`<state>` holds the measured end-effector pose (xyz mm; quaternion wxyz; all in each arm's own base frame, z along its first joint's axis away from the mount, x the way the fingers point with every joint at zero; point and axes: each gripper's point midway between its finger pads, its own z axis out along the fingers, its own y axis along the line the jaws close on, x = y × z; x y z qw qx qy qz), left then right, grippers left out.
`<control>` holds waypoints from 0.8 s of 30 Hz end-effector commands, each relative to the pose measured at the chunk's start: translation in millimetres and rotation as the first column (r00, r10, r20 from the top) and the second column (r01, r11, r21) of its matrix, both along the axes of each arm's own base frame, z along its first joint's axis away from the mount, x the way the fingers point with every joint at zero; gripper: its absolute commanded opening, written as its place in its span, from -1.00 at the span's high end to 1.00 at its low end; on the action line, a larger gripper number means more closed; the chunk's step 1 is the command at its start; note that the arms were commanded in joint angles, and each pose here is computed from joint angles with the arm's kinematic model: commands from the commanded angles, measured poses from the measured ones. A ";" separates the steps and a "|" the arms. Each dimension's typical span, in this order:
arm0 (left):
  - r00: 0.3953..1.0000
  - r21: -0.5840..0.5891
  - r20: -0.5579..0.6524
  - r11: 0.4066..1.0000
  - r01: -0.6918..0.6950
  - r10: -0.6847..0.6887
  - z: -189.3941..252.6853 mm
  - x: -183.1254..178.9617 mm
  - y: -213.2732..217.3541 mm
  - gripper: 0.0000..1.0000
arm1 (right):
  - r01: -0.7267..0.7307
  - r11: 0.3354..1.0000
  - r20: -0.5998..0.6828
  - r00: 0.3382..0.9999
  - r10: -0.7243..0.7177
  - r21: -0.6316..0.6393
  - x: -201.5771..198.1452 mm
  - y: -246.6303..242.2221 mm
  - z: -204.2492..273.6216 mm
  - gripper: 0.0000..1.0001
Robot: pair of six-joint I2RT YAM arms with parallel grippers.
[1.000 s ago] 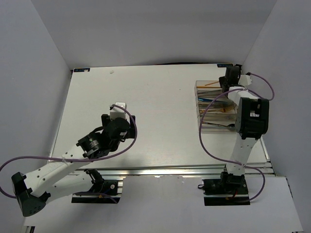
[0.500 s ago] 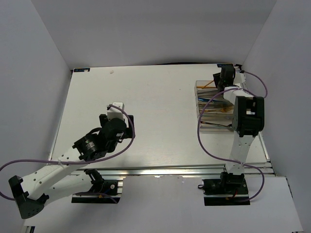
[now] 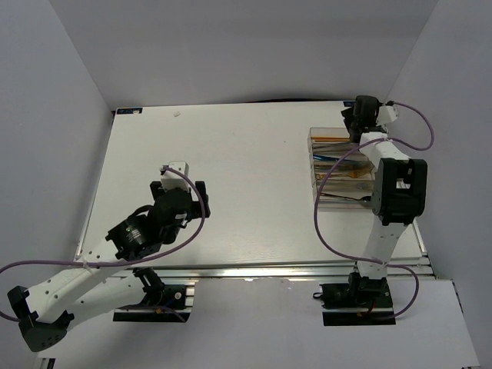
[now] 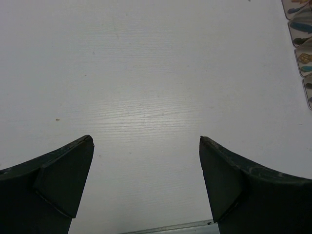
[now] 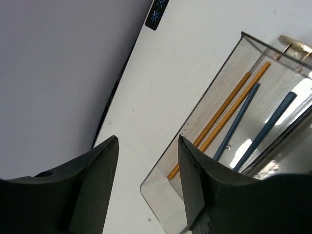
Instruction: Sort the eating utensils into containers
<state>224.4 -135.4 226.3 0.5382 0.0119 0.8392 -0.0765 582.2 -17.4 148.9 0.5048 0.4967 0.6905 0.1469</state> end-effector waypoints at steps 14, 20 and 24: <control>0.820 0.019 0.079 0.822 -0.570 0.567 57.1 61.0 94.0 -0.96 | -0.542 0.534 -0.317 0.831 0.458 -0.648 -205.4 48.6 144.7 -0.79; 0.727 0.020 0.202 0.739 -0.673 0.657 112.7 36.6 143.0 -0.96 | -0.544 0.529 -0.269 0.817 0.509 -0.651 -299.2 43.7 181.1 -0.79; 0.697 0.006 0.239 0.717 -0.697 0.676 118.6 5.1 168.9 -0.96 | -0.565 0.506 -0.263 0.794 0.548 -0.652 -348.3 40.4 182.9 -0.79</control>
